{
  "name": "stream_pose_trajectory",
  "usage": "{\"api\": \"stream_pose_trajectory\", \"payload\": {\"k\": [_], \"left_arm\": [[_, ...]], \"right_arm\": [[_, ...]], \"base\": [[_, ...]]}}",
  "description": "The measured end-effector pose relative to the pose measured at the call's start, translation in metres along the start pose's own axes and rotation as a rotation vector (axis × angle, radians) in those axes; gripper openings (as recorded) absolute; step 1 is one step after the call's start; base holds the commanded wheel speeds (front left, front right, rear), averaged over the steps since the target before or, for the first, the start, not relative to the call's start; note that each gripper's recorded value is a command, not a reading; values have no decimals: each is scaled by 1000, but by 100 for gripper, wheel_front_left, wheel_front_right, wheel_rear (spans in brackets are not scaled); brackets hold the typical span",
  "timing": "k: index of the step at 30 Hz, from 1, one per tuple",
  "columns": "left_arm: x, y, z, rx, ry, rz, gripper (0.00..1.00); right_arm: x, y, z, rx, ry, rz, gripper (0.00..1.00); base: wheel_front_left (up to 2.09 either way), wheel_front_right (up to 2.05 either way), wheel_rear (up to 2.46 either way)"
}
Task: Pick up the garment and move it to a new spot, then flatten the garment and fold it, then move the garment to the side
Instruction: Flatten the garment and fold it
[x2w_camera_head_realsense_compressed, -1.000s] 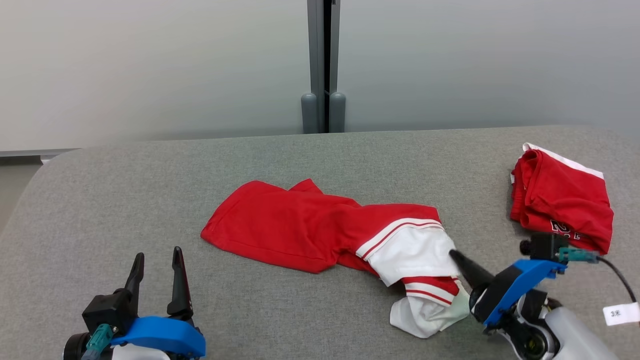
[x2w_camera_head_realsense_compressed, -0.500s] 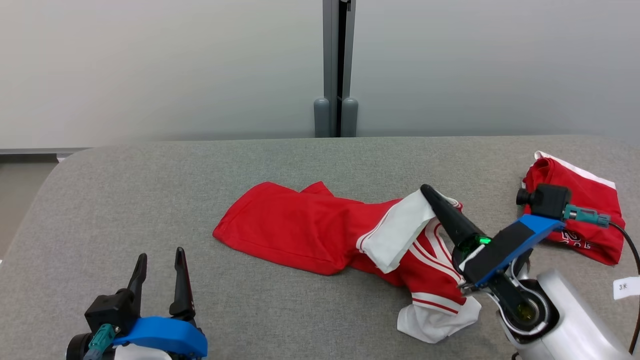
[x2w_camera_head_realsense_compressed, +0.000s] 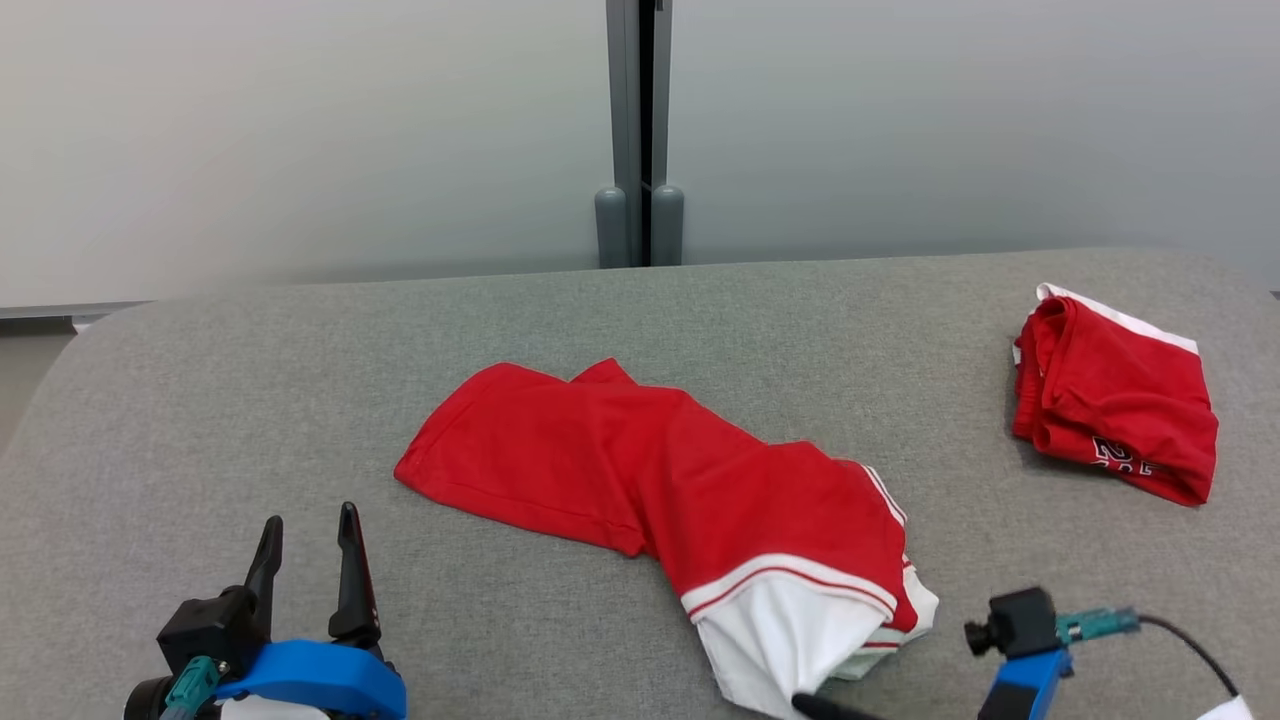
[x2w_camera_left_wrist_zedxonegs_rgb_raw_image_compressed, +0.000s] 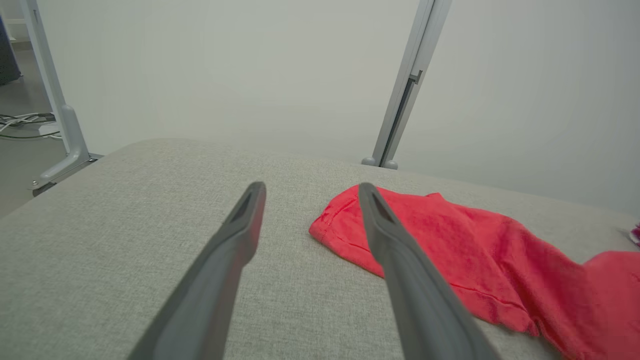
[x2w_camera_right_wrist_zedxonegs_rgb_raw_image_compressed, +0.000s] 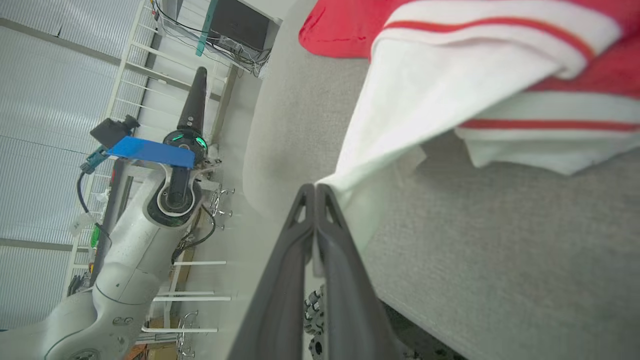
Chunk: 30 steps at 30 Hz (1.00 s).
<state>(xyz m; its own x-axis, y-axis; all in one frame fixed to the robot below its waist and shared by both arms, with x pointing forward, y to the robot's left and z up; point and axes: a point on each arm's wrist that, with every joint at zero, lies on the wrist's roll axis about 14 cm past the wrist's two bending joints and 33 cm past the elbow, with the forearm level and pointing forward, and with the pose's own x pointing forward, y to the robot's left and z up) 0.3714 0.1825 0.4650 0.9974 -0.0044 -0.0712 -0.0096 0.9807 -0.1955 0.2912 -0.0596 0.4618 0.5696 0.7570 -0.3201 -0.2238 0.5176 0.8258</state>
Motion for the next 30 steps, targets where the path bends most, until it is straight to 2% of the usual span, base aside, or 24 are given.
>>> {"api": "stream_pose_trajectory", "payload": {"k": [6,7,8,13,19,20,24,30], "left_arm": [[4,0,-2,4,7,-7,100],[4,0,-1,4,7,-11,100],[4,-1,-1,6,7,-11,100],[4,1,-2,11,7,-11,100],[3,1,0,11,1,-9,100],[2,1,1,11,-1,-8,100],[0,4,2,12,-2,-2,100],[-1,8,0,14,2,8,100]], "right_arm": [[-8,-48,-31,29,86,-159,0],[-8,-54,-33,29,92,-180,34],[-9,-59,-35,24,99,-197,100],[-5,-54,-30,19,89,-184,100],[-7,-27,6,14,-12,-90,100],[-13,-21,28,10,-93,-68,100],[-31,-40,63,-30,-233,-138,100],[-38,-74,75,3,-321,-248,100]], "base": [[0,0,0],[0,0,0],[0,0,0],[0,0,0],[0,0,0],[0,0,0],[0,0,0],[0,0,0]]}}
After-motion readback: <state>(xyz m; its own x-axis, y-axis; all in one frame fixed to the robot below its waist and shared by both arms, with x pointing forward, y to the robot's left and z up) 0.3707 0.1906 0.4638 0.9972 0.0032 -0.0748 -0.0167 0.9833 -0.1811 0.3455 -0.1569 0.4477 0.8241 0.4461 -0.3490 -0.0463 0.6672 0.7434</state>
